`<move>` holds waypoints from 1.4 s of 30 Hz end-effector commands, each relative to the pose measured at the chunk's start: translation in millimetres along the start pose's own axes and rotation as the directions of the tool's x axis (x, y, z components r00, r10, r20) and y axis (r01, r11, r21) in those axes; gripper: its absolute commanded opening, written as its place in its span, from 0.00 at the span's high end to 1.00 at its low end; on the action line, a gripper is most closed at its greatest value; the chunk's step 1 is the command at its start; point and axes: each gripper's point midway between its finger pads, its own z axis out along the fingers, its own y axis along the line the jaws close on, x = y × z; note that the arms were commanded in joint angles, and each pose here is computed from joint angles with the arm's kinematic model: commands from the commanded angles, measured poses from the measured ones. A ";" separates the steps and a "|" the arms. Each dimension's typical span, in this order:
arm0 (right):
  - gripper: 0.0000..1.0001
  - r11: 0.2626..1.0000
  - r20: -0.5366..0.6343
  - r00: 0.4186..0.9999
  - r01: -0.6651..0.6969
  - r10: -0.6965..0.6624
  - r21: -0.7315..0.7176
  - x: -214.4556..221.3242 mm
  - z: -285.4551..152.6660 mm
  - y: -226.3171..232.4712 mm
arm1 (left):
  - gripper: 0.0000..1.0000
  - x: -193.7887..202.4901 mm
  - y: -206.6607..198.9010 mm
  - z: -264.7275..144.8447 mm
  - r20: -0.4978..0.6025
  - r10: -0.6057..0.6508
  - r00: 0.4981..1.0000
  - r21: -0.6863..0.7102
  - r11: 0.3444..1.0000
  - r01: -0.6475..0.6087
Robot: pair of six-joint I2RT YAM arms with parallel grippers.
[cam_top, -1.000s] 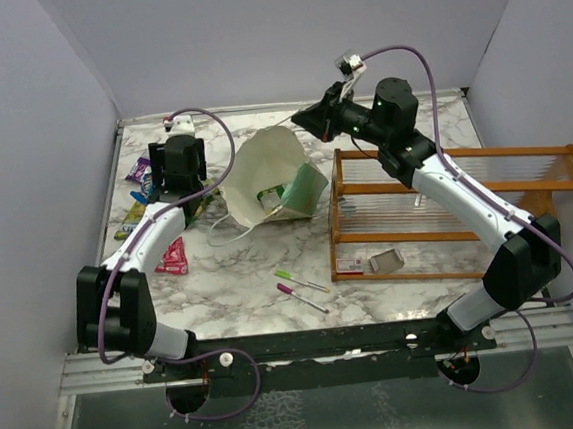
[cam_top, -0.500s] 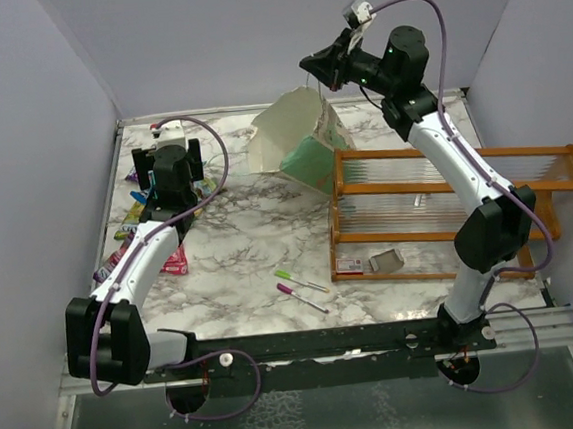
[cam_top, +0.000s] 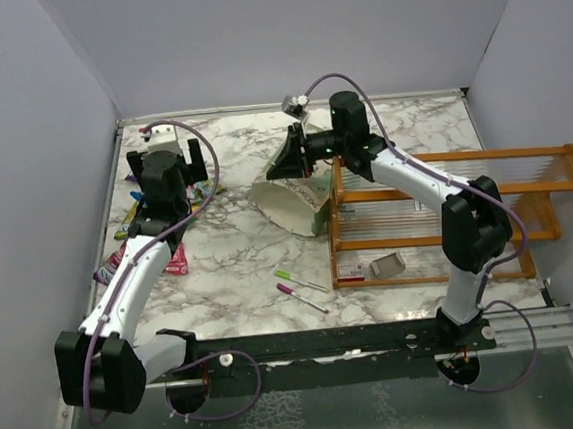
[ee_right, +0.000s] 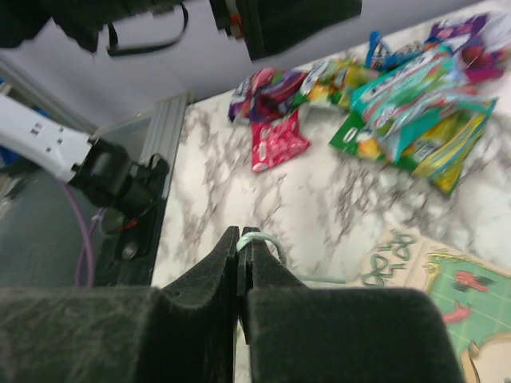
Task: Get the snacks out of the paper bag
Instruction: Adjust the paper bag at the center of the board.
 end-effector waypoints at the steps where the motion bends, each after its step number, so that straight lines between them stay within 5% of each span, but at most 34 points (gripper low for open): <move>1: 0.98 0.995 0.021 0.997 0.071 -0.070 -0.064 -22.2 -23.8 47.0 | 0.01 -12.6 -45.2 -45.3 -0.050 -0.239 0.970 0.294 0.925 0.243; 8: 0.99 0.980 0.053 0.996 0.055 -0.066 0.189 -25.8 -37.3 25.7 | 0.01 11.3 -97.3 -117.1 -0.305 -0.411 0.859 0.560 0.653 0.511; 14: 0.99 0.990 0.086 0.989 0.110 -0.118 0.092 -50.8 -33.2 43.7 | 0.01 18.3 -99.0 -147.8 -0.314 -0.404 0.859 0.633 0.585 0.507; 20: 0.98 0.988 0.074 0.991 0.116 -0.109 -0.100 -51.0 -28.0 67.3 | 0.14 33.8 -130.0 -178.5 -0.401 -0.412 0.818 0.733 0.392 0.556; 32: 0.99 0.995 0.017 0.995 -0.094 0.095 -0.025 -42.0 -10.1 69.6 | 0.22 62.8 -180.2 -210.0 -0.364 -0.301 0.881 0.779 0.420 0.465; 42: 0.99 0.951 -0.044 0.998 -0.062 0.051 -0.301 -33.7 -5.9 128.3 | 0.23 69.0 -166.8 -218.9 -0.301 -0.344 0.889 0.787 0.437 0.436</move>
